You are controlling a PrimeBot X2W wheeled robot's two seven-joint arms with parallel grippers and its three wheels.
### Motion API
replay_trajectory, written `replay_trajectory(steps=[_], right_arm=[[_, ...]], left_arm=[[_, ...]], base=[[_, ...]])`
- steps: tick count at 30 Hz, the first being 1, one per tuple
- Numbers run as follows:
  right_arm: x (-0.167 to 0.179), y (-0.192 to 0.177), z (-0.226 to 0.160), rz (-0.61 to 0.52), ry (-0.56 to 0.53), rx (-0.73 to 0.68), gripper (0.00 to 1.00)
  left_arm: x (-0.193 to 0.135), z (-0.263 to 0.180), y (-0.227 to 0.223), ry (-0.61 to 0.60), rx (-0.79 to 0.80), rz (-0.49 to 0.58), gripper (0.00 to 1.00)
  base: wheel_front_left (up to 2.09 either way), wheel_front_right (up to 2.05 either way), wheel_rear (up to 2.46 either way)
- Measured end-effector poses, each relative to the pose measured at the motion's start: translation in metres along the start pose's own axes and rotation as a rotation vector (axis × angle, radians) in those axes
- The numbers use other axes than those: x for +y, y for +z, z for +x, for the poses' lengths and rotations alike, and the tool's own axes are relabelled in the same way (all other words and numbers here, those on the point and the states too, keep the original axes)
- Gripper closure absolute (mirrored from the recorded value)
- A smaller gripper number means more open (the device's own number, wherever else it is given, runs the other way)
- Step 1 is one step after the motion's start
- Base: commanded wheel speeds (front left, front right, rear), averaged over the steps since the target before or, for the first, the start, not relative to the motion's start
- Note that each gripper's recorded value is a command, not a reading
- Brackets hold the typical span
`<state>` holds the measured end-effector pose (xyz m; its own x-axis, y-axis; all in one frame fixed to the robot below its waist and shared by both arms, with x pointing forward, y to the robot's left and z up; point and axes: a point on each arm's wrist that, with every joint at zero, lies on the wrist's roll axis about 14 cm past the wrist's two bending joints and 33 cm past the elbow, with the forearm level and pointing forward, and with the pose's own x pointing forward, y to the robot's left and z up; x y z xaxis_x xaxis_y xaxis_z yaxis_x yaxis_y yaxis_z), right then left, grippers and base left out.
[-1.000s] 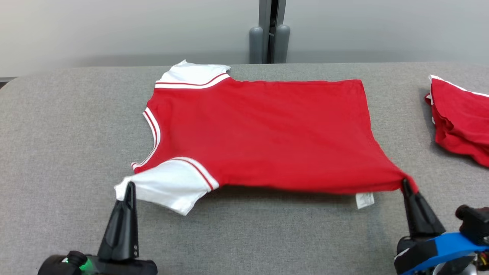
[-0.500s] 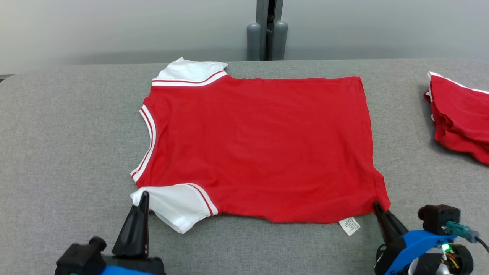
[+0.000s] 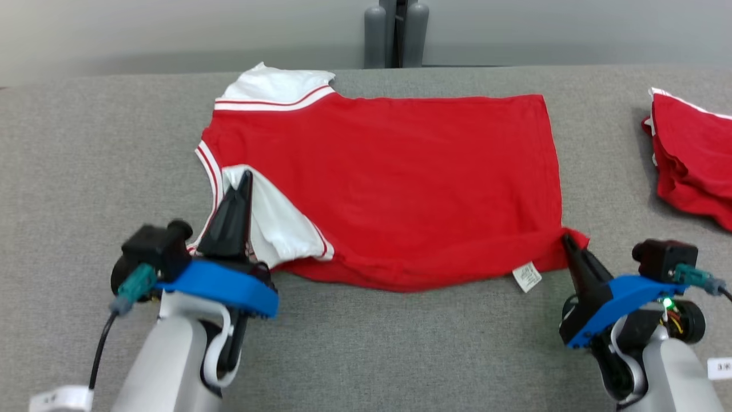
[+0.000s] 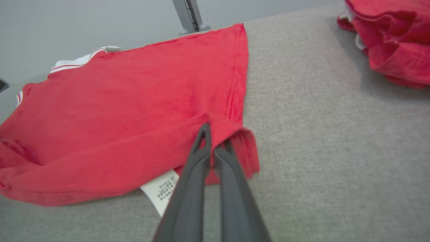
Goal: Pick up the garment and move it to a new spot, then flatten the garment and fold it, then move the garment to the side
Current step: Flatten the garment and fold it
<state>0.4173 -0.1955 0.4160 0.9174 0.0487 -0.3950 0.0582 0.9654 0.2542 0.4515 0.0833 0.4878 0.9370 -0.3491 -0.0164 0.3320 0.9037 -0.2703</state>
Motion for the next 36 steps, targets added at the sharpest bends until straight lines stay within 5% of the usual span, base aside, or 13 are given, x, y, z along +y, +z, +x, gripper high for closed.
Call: replay_trajectory(steps=[14,15,16,17,18,36], right_arm=[[-0.008,0.006,0.038,0.016,-0.023,-0.053,1.00],[-0.007,0.006,0.040,0.014,-0.019,-0.056,0.88],[-0.006,0.006,0.042,0.013,-0.018,-0.059,0.57],[-0.005,0.008,0.043,0.007,-0.014,-0.070,0.00],[-0.004,0.011,0.044,0.001,-0.010,-0.085,0.00],[0.005,0.057,0.009,-0.087,0.005,-0.339,0.00]], left_arm=[[0.023,0.070,-0.019,0.015,0.026,0.066,1.00],[0.025,0.071,-0.021,0.021,0.030,0.065,0.86],[0.027,0.072,-0.023,0.026,0.034,0.065,0.54],[0.028,0.072,-0.023,0.030,0.033,0.065,0.10],[0.029,0.072,-0.023,0.034,0.030,0.064,0.00],[0.062,-0.014,-0.038,0.229,0.052,-0.043,0.00]], base=[[0.00,0.00,0.00],[0.00,0.00,0.00],[0.00,0.00,0.00],[0.00,0.00,0.00],[0.00,0.00,0.00],[0.00,0.00,0.00]])
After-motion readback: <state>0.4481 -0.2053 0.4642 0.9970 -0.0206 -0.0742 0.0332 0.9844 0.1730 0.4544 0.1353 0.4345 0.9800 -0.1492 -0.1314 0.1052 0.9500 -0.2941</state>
